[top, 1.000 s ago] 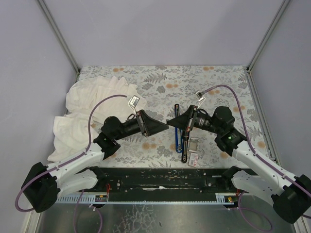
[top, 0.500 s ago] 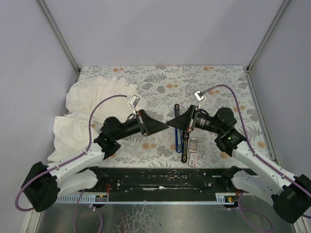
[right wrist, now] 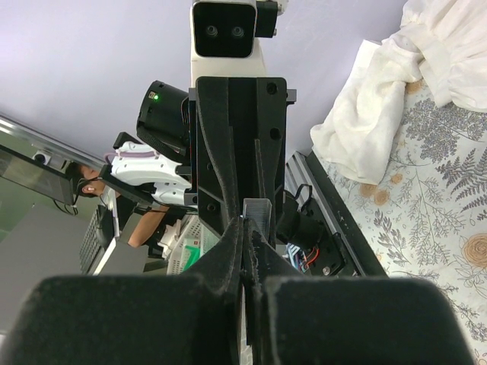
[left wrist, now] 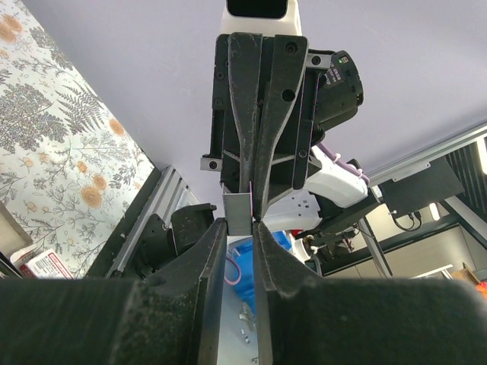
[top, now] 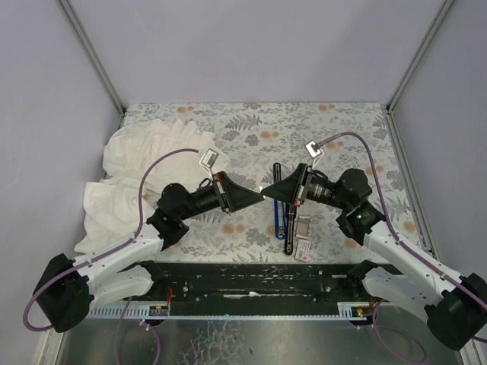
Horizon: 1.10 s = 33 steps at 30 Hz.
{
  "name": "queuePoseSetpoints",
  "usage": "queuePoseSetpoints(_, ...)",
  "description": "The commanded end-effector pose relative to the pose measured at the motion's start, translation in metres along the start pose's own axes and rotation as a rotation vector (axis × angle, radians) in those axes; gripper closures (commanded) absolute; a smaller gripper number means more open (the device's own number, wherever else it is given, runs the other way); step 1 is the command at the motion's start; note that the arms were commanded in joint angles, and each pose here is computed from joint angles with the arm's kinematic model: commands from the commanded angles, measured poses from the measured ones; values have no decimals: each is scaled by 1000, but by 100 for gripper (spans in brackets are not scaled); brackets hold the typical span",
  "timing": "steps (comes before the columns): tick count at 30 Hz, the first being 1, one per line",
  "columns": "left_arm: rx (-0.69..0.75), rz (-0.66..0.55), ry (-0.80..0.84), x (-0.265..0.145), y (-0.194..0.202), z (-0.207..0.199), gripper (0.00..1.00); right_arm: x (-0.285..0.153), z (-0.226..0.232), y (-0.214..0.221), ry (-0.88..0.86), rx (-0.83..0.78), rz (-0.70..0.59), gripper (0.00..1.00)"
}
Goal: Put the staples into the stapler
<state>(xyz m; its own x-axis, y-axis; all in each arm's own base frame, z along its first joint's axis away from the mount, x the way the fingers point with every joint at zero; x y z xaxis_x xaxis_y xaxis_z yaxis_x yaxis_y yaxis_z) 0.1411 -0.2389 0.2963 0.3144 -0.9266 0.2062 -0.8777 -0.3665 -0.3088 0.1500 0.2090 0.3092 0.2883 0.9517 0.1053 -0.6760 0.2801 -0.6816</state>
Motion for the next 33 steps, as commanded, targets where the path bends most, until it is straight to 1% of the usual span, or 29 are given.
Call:
queuePoseSetpoints(1, 39, -24, 110, 1, -3, -23, 90, -1, 6, -2, -38, -21, -9, 100)
queuePoseSetpoints(4, 39, -23, 108, 0, -3, -23, 91, -2, 6, -2, -33, -22, -13, 100)
queuePoseSetpoints(5, 38, -24, 97, 0, -3, -21, 92, -2, 6, -2, -28, -22, -18, 98)
queuePoseSetpoints(11, 6, -42, -71, -6, 1, 3, 95, -6, 5, -3, 43, -56, -16, 68)
queuePoseSetpoints(13, 0, -49, -133, -10, 2, 11, 96, -9, 3, -4, 88, -77, -22, 61)
queuePoseSetpoints(17, -8, -44, -315, -20, 7, 33, 96, -15, -4, -3, 195, -120, -26, 50)
queuePoseSetpoints(21, 1, -31, -632, -34, 10, 73, 100, -23, -26, 7, 352, -158, 20, 46)
queuePoseSetpoints(24, 14, -12, -806, -42, 16, 100, 100, -30, -44, 17, 462, -181, 76, 46)
queuePoseSetpoints(28, 37, 18, -971, -43, 27, 126, 100, -38, -61, 30, 547, -190, 138, 47)
queuePoseSetpoints(33, 46, 80, -1111, -34, 42, 153, 100, -46, -75, 42, 621, -206, 189, 47)
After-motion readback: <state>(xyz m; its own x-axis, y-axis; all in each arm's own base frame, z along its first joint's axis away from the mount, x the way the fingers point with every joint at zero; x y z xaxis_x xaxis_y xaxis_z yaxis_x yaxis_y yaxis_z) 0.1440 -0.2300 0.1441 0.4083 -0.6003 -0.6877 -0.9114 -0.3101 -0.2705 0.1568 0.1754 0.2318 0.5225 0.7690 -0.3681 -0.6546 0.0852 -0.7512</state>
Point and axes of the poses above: each gripper's point midway between its finger pads, its own x axis out along the fingers, its own z axis along the line the jaws close on, y = z × x, the point moved 8 cm from there along -x, back along the fingers, and after that the axes turned 10 degrees about -x, right-handed, at the moved point
